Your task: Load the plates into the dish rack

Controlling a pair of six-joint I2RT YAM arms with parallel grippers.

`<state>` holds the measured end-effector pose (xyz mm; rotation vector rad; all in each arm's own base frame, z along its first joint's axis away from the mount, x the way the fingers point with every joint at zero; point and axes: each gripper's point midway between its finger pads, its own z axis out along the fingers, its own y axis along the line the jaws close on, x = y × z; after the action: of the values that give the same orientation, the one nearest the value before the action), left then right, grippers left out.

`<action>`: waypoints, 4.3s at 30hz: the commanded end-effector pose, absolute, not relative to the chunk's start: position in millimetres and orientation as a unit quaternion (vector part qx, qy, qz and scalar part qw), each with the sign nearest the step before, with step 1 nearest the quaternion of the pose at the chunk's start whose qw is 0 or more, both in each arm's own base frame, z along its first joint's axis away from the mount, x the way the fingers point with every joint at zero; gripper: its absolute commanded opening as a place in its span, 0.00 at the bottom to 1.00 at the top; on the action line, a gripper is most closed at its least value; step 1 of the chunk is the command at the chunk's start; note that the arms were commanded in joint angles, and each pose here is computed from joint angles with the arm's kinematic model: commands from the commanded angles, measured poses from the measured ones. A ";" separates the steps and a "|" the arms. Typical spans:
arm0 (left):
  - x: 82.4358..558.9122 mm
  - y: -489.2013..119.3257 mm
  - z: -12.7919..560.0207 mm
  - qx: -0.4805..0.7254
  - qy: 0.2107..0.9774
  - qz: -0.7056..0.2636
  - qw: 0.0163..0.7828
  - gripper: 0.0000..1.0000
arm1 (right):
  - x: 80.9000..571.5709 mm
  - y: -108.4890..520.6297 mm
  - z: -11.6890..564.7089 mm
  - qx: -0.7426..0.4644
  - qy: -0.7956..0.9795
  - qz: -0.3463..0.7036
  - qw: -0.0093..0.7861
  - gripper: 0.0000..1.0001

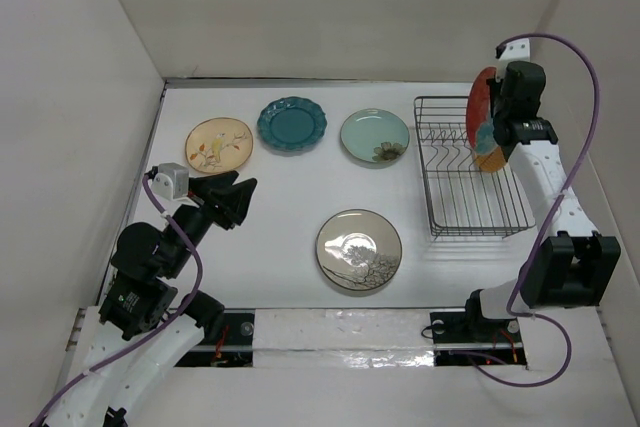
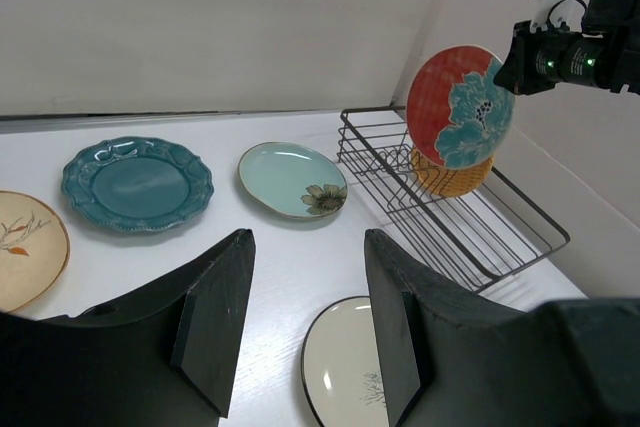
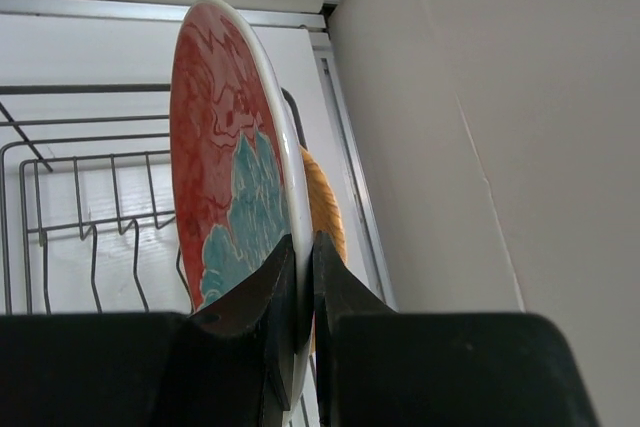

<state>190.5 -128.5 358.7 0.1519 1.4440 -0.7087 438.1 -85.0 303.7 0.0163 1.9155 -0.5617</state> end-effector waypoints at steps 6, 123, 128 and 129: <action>186.9 -128.8 371.3 0.068 0.625 -0.328 0.705 0.45 | 431.9 -116.1 409.8 0.083 0.692 -0.282 0.659 0.00; 206.5 -127.1 355.0 0.046 0.654 -0.300 0.694 0.37 | 480.4 290.6 341.8 0.283 0.594 0.407 0.633 0.00; 201.9 -127.9 359.5 0.051 0.647 -0.308 0.696 0.38 | 447.4 185.6 384.4 0.185 0.642 0.231 0.708 0.00; 200.7 -127.1 361.2 0.050 0.644 -0.309 0.698 0.38 | 428.6 158.6 411.1 0.187 0.629 0.209 0.725 0.00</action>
<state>205.7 -126.5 346.9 0.1028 1.5000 -0.6637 451.2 241.6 273.4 0.4531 1.7192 0.6026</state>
